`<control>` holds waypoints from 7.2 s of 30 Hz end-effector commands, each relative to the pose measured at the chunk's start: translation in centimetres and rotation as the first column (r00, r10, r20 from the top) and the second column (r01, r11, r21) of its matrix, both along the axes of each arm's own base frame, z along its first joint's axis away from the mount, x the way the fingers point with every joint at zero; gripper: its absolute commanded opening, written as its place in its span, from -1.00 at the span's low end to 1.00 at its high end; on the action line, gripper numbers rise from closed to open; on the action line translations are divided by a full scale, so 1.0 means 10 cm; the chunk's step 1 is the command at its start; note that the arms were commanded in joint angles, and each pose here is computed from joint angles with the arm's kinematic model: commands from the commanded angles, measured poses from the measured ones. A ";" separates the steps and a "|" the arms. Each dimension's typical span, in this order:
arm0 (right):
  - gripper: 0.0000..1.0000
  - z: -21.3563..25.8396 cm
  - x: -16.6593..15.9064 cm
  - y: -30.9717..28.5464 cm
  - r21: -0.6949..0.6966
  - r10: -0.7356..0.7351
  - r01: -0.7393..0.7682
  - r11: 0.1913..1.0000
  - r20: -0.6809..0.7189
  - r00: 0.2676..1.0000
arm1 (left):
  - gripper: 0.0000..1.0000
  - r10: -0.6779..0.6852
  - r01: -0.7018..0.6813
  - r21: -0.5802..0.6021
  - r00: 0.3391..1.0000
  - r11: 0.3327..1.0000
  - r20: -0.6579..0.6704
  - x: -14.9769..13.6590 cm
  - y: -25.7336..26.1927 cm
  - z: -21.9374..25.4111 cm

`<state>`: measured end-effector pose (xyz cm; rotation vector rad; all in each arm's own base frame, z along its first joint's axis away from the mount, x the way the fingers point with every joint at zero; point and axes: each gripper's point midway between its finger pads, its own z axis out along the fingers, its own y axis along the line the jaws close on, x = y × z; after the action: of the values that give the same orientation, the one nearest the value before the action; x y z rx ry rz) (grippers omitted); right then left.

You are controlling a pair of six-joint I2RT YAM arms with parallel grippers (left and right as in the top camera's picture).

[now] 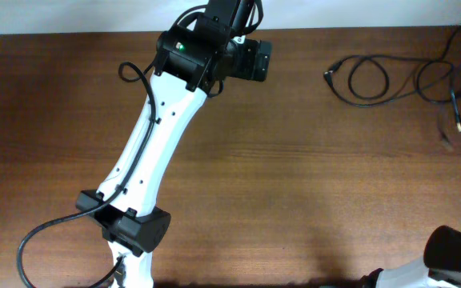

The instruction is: Untangle cables

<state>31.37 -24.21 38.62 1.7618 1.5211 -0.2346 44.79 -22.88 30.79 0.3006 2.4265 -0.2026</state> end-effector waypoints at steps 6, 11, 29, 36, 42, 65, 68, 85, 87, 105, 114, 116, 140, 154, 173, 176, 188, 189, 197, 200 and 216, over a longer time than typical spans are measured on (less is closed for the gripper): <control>-0.92 -0.80 -0.21 -0.09 0.229 -0.403 0.396 0.889 -0.016 0.915 | 0.98 -0.011 0.011 -0.005 1.000 1.000 0.018 0.07 -0.02 0.01; -0.92 -1.12 0.10 -0.19 0.200 -0.300 0.299 0.933 -0.025 0.954 | 0.98 -0.011 0.011 -0.004 1.000 1.000 0.015 0.06 -0.01 0.00; -0.92 -0.24 1.20 0.59 0.252 0.229 -0.364 0.897 0.439 0.869 | 0.97 -0.011 0.011 -0.007 1.000 1.000 0.021 0.07 -0.02 0.01; -0.92 0.06 1.07 0.67 0.225 0.175 -0.313 0.923 0.479 0.860 | 0.98 -0.011 0.011 -0.006 1.000 1.000 0.020 0.07 -0.02 0.01; -0.92 -0.05 0.31 0.05 0.066 -0.084 0.070 0.995 0.243 0.966 | 0.98 -0.011 0.011 -0.007 1.000 1.000 0.021 0.07 -0.02 0.01; -0.92 -1.89 -0.07 -0.82 0.160 -0.295 0.350 0.923 -0.288 0.911 | 0.98 -0.011 0.011 -0.006 1.000 1.000 0.020 0.07 -0.02 0.01; -0.92 -2.20 -0.03 -0.85 0.180 -0.280 0.359 0.916 -0.355 0.892 | 0.98 -0.011 0.011 -0.005 1.000 1.000 0.020 0.07 -0.02 0.01; -0.92 -3.08 0.13 -1.17 0.180 -0.299 0.400 0.898 -0.416 0.859 | 0.98 -0.011 0.011 0.003 1.000 1.000 0.004 0.04 0.00 -0.02; -0.92 -3.21 0.11 -1.25 0.178 -0.311 0.413 0.893 -0.421 0.852 | 0.98 -0.011 0.011 0.003 1.000 1.000 0.004 0.04 0.00 -0.02; -0.92 -4.10 0.02 -1.19 0.229 -0.203 0.394 0.890 -0.576 0.792 | 0.97 -0.011 0.011 0.018 1.000 1.000 -0.023 0.03 0.01 -0.13; 0.94 -3.52 0.33 -1.27 0.286 -0.052 0.223 0.932 -0.503 0.863 | 0.98 -0.011 0.011 0.016 1.000 1.000 -0.022 0.04 0.00 -0.14; 0.95 -3.23 0.40 -1.28 0.288 -0.053 0.209 0.935 -0.468 0.882 | 0.98 -0.011 0.011 0.016 1.000 1.000 -0.021 0.04 0.00 -0.14; 0.77 0.10 1.70 2.30 -0.207 0.937 -0.971 -0.120 -0.346 -0.042 | 0.98 -0.009 0.013 -0.039 0.996 0.999 0.084 0.23 -0.11 0.05; 0.79 2.68 0.09 2.69 -0.834 0.941 -0.525 -0.169 -0.295 0.168 | 0.98 -0.009 0.013 -0.040 0.996 0.999 0.085 0.23 -0.11 0.06; 0.86 0.76 -0.42 1.58 -0.926 0.694 -0.308 0.220 -0.073 0.716 | 0.98 -0.014 0.014 -0.006 1.000 1.000 0.013 0.10 -0.05 -0.08; 0.98 0.36 -0.52 1.38 -0.883 0.617 -0.321 0.342 -0.046 0.785 | 0.98 -0.014 0.014 0.002 1.000 1.000 -0.001 0.08 -0.03 -0.10; 0.98 -1.37 -0.44 1.43 -0.549 0.682 -0.617 0.564 -0.111 0.723 | 0.98 -0.014 0.014 0.007 1.000 1.000 -0.010 0.06 -0.02 -0.12; 0.97 -1.58 -0.47 1.39 -0.515 0.670 -0.624 0.587 -0.122 0.732 | 0.98 -0.014 0.014 0.009 1.000 1.000 -0.012 0.05 -0.02 -0.12; 0.98 -2.52 -0.80 1.08 -0.311 0.528 -0.523 0.794 -0.074 0.846 | 0.98 -0.013 0.013 0.011 1.000 1.000 -0.016 0.05 -0.01 -0.13; 0.98 -2.74 -0.91 1.01 -0.247 0.506 -0.503 0.828 -0.055 0.861 | 0.98 -0.013 0.013 0.011 1.000 1.000 -0.018 0.05 -0.01 -0.13; 0.98 -2.89 -0.86 1.31 -0.244 0.574 -0.597 0.765 -0.164 0.802 | 0.98 -0.014 0.014 0.016 0.999 1.000 -0.028 0.02 -0.01 -0.15</control>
<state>22.81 -11.38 9.92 0.9986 1.9062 -0.1775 44.93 -22.98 29.92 0.3037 2.4407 -0.1973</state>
